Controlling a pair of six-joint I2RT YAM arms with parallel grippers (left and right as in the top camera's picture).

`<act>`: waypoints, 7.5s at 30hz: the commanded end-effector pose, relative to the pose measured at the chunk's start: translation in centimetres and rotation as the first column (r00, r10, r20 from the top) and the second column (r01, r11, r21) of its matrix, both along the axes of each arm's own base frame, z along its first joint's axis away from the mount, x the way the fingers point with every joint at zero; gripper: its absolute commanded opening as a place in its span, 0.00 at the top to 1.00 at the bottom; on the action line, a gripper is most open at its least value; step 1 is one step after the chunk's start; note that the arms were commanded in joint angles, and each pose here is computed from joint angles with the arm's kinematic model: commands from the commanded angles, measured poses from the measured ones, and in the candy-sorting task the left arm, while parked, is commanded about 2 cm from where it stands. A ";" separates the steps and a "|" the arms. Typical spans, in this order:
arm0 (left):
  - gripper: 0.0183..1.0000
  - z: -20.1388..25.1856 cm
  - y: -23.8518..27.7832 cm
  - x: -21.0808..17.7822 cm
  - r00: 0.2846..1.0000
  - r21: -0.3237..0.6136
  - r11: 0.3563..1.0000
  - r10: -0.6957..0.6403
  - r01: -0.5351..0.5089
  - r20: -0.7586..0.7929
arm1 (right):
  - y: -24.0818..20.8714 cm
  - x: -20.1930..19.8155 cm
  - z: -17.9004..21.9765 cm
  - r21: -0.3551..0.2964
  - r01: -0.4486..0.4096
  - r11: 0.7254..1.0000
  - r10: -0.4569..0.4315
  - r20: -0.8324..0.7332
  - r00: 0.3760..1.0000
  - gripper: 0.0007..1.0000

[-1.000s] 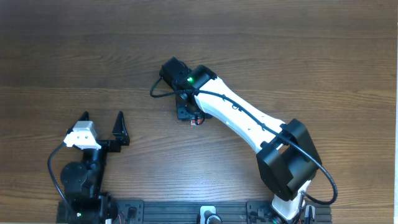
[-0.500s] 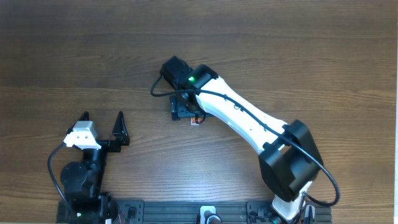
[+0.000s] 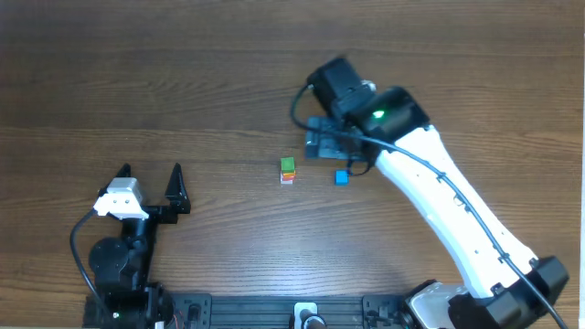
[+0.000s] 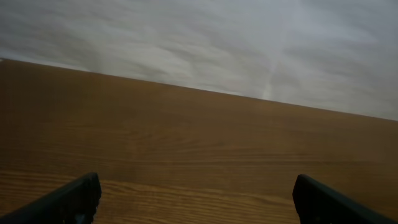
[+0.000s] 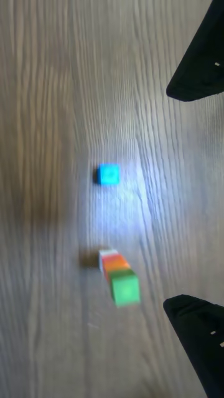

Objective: Stack Cubes

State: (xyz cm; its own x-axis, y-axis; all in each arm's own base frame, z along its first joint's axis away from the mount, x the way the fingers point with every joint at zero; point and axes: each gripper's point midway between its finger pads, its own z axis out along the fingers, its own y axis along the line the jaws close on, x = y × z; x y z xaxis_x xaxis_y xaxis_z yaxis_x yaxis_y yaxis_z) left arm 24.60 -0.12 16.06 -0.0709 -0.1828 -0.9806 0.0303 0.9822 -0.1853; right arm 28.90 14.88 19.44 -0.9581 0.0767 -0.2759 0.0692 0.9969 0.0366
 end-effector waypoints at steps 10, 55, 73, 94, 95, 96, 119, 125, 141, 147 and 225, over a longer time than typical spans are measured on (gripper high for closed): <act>0.00 -0.1 -0.1 0.0 1.000 0.014 1.000 -0.008 0.008 0.003 | -2.5 -1.5 -11.7 -0.028 -0.042 0.999 0.037 -0.156 0.987 0.01; 0.00 -0.1 -0.1 0.0 1.000 0.014 1.000 -0.008 0.008 0.003 | -2.0 -0.6 -19.4 -0.041 -0.047 0.998 0.035 -0.259 0.965 0.40; 0.00 -0.1 -0.1 0.0 1.000 0.014 1.000 -0.008 0.008 0.004 | -1.9 -0.7 -19.5 -0.037 -0.048 0.998 0.037 -0.261 0.965 0.62; 0.00 -0.1 -0.1 0.0 1.000 0.014 1.000 -0.008 0.008 0.003 | -1.4 0.2 -16.9 -0.013 -0.047 0.999 0.043 -0.224 0.974 0.80; 0.00 -0.1 -0.1 0.0 1.000 0.014 1.000 -0.008 0.008 0.003 | -1.3 0.4 -16.0 -0.009 -0.047 0.999 0.044 -0.211 0.976 0.80; 0.00 -0.1 -0.1 0.0 1.000 0.014 1.000 -0.008 0.008 0.003 | -1.2 0.7 -15.0 -0.005 -0.047 0.999 0.045 -0.198 0.979 0.81; 0.00 -0.1 -0.1 0.0 1.000 0.014 1.000 -0.008 0.008 0.004 | 7.0 -0.5 -3.0 -0.002 -0.124 0.992 0.123 -0.124 0.985 0.90; 0.00 -0.1 -0.1 0.0 1.000 0.014 1.000 -0.008 0.008 0.003 | 9.0 -0.8 -5.2 0.008 -0.147 0.989 0.146 -0.170 0.975 0.91; 0.00 -0.1 -0.1 0.0 1.000 0.014 1.000 -0.008 0.008 0.004 | 10.6 -0.8 -6.9 0.007 -0.169 0.986 0.167 -0.181 0.969 0.91; 0.00 -0.1 -0.1 0.0 1.000 0.014 1.000 -0.008 0.008 0.004 | 11.1 -0.3 -7.2 0.016 -0.169 0.985 0.170 -0.168 0.971 0.91; 0.00 -0.1 -0.1 0.0 1.000 0.014 1.000 -0.008 0.008 0.004 | 10.4 0.7 -9.0 -0.018 -0.146 0.989 0.140 -0.186 0.973 0.29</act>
State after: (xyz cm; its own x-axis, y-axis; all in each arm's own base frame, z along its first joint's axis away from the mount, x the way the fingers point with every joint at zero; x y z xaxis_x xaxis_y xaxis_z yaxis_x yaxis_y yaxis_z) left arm 24.60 -0.13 16.08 -0.0702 -0.1827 -0.9807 0.0305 0.9822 -0.1852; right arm 29.00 25.46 10.68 -0.9931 -0.0806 -0.0856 -0.0822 0.9965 0.0157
